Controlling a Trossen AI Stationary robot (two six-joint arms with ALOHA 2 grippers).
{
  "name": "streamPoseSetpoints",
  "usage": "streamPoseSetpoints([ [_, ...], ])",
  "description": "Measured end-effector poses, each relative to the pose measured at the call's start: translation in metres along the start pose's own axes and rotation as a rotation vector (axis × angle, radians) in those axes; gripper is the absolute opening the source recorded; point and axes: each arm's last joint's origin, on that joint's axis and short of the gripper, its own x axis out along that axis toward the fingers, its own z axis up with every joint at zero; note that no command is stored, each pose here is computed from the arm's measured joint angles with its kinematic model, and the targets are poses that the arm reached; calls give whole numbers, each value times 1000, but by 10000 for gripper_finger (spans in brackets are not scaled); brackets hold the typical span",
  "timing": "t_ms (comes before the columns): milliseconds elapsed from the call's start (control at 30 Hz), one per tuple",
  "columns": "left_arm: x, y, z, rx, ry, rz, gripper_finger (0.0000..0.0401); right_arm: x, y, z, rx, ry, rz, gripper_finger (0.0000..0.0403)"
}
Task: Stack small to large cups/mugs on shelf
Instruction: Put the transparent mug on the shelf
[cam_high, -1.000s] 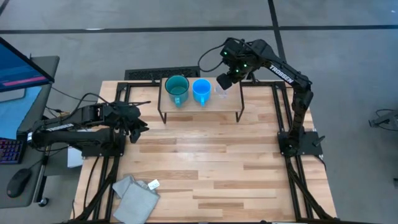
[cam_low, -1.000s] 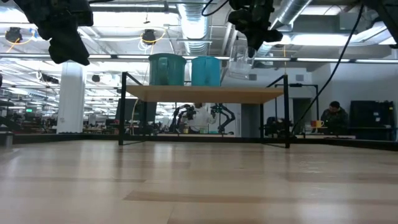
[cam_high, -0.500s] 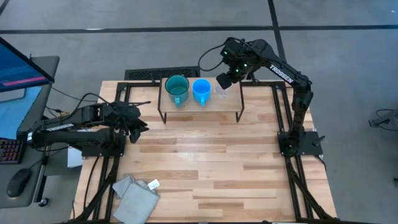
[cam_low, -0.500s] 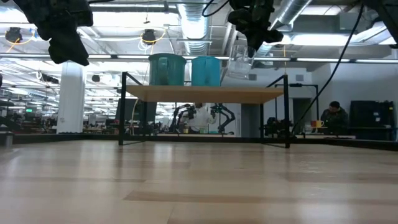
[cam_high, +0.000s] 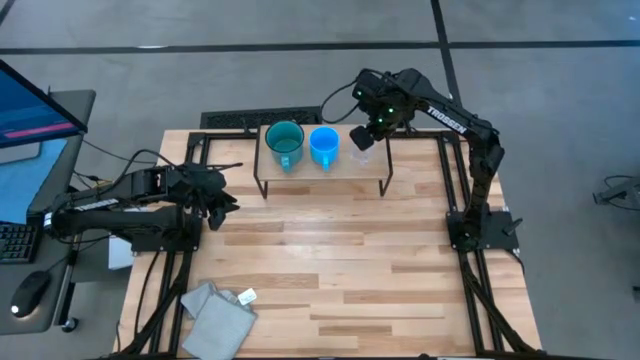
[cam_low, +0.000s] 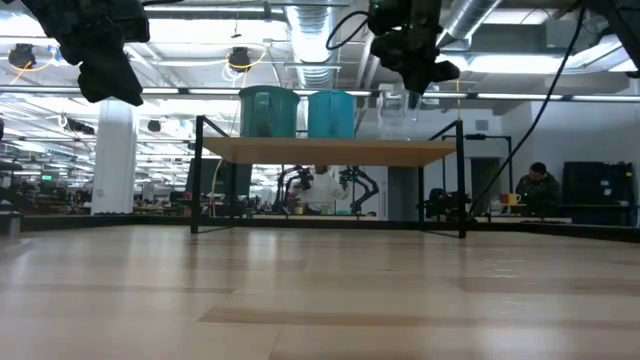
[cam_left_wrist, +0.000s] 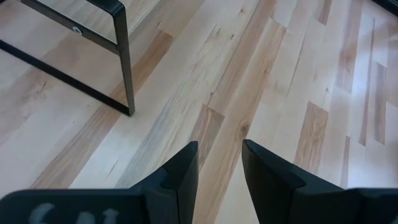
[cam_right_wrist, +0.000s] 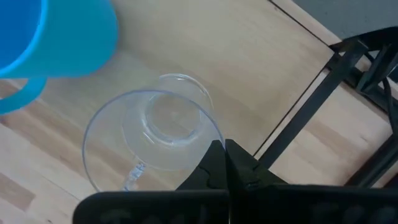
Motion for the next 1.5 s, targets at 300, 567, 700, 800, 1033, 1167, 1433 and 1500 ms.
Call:
streamPoseSetpoints([
  [300,0,0,0,15,0,0,114,-1,-5,1,15,-8,-8,0],
  [567,0,0,0,19,0,0,114,2,-3,2,15,1,-6,0],
  [700,0,0,0,19,1,0,114,6,-1,4,11,12,-9,0],
  [800,0,0,0,19,0,0,114,9,-1,5,19,20,-11,0],
  [1033,0,0,0,18,1,0,114,13,2,7,9,28,-13,0],
  [1167,0,0,0,19,1,0,114,13,2,7,3,31,-9,1],
  [1433,0,0,0,19,1,0,114,14,5,6,-29,31,-9,14],
  [1500,0,0,0,19,1,0,114,14,5,6,-29,32,-10,12],
])
